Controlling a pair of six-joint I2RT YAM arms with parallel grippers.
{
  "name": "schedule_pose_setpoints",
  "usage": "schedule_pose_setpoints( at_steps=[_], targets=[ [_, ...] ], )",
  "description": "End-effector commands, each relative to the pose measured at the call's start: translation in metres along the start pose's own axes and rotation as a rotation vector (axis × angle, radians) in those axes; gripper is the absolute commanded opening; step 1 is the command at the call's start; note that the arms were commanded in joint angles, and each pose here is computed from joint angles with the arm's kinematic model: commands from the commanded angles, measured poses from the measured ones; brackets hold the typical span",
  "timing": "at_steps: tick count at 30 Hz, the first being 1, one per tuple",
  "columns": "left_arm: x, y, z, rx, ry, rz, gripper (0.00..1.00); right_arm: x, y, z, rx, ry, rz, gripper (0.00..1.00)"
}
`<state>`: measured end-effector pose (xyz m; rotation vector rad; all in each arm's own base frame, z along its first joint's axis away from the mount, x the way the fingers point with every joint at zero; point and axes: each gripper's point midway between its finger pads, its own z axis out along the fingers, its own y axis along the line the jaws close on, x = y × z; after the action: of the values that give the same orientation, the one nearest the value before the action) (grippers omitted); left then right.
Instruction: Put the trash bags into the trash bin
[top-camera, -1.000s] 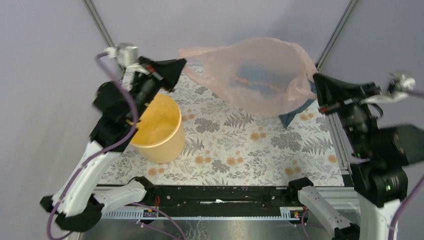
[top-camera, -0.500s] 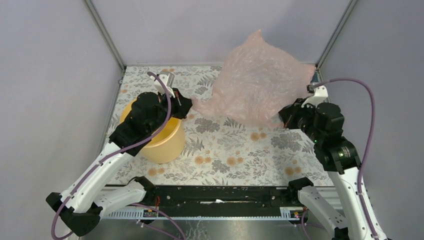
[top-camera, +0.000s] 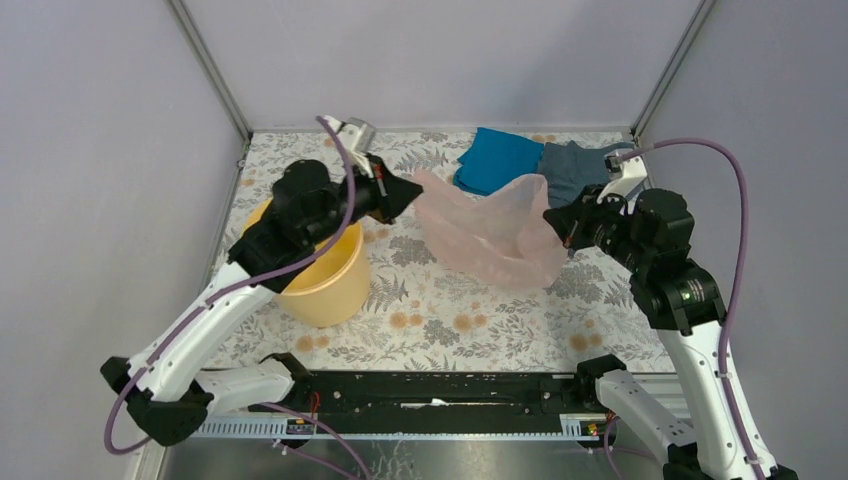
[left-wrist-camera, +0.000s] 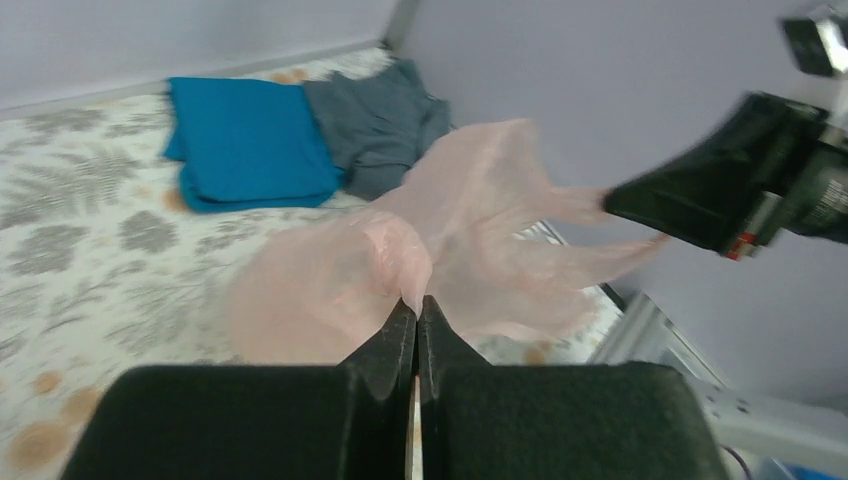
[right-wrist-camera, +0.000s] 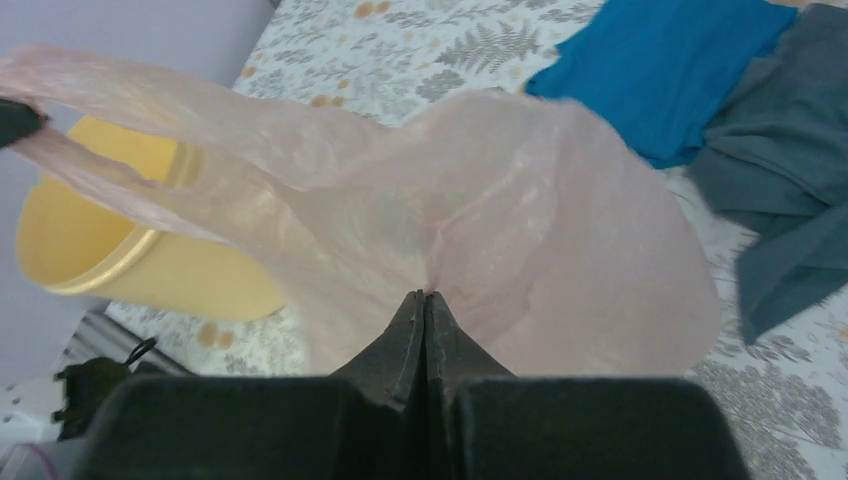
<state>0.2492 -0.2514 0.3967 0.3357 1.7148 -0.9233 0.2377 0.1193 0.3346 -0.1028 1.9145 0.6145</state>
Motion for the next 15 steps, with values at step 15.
schedule_pose_setpoints(
  at_steps=[15],
  targets=[
    [0.015, -0.090, 0.063, 0.181, 0.044, -0.148, 0.00, -0.019, 0.103, 0.033, -0.640, 0.000, 0.283, 0.08]
  ],
)
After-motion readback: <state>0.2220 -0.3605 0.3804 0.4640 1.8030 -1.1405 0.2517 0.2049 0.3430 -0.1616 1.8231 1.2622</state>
